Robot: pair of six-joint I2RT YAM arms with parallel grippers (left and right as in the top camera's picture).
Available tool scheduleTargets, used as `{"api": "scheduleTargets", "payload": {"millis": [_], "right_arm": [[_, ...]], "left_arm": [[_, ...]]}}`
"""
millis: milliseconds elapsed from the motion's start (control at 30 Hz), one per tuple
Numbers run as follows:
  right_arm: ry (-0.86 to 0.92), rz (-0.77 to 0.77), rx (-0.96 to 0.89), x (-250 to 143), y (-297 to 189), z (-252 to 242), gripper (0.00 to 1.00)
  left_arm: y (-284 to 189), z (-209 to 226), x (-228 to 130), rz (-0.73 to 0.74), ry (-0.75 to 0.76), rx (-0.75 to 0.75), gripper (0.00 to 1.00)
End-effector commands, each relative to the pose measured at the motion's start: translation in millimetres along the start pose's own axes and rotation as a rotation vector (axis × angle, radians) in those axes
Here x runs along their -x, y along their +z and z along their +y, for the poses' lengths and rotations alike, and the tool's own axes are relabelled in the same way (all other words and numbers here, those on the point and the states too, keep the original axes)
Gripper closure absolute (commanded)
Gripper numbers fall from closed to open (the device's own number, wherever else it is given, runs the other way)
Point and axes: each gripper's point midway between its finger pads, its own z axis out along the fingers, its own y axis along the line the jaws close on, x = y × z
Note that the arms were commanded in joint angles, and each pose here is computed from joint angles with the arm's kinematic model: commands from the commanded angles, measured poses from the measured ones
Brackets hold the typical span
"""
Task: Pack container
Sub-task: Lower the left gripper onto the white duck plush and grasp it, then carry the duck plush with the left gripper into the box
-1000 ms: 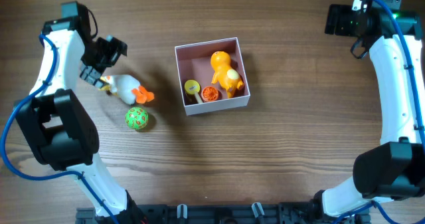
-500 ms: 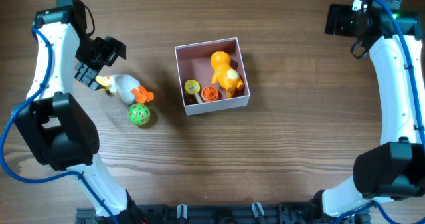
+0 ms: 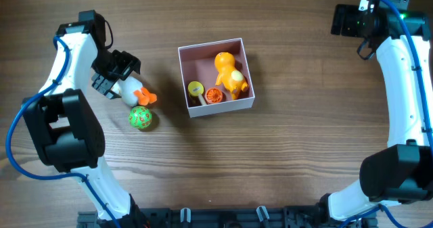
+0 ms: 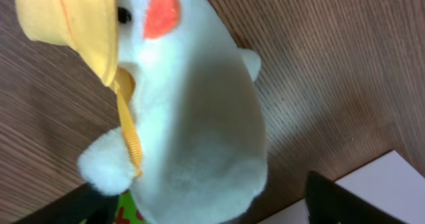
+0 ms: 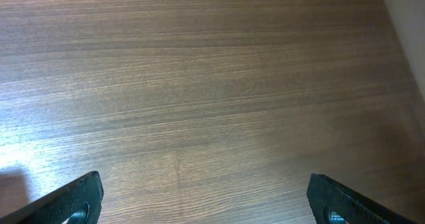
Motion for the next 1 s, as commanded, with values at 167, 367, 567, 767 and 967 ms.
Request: {"api": "scheduleTargets", "payload": {"millis": [167, 367, 567, 767, 967], "right_arm": [[0.014, -0.029, 0.005, 8, -9, -1, 0.00], [0.014, -0.029, 0.005, 8, -9, -1, 0.00], [0.014, -0.029, 0.005, 8, -9, -1, 0.00], [0.014, -0.029, 0.005, 8, -9, -1, 0.00], [0.014, -0.029, 0.005, 8, -9, -1, 0.00]], "left_arm": [[6, 14, 7, -0.042, -0.001, 0.063, 0.15], [19, 23, 2, -0.025, -0.005, 0.083, 0.44], [7, 10, 6, -0.039, 0.007, 0.037, 0.96], [-84, -37, 26, -0.213, 0.123, -0.122, 0.96], [-196, -116, -28, -0.379, 0.405, -0.390, 0.96]]}}
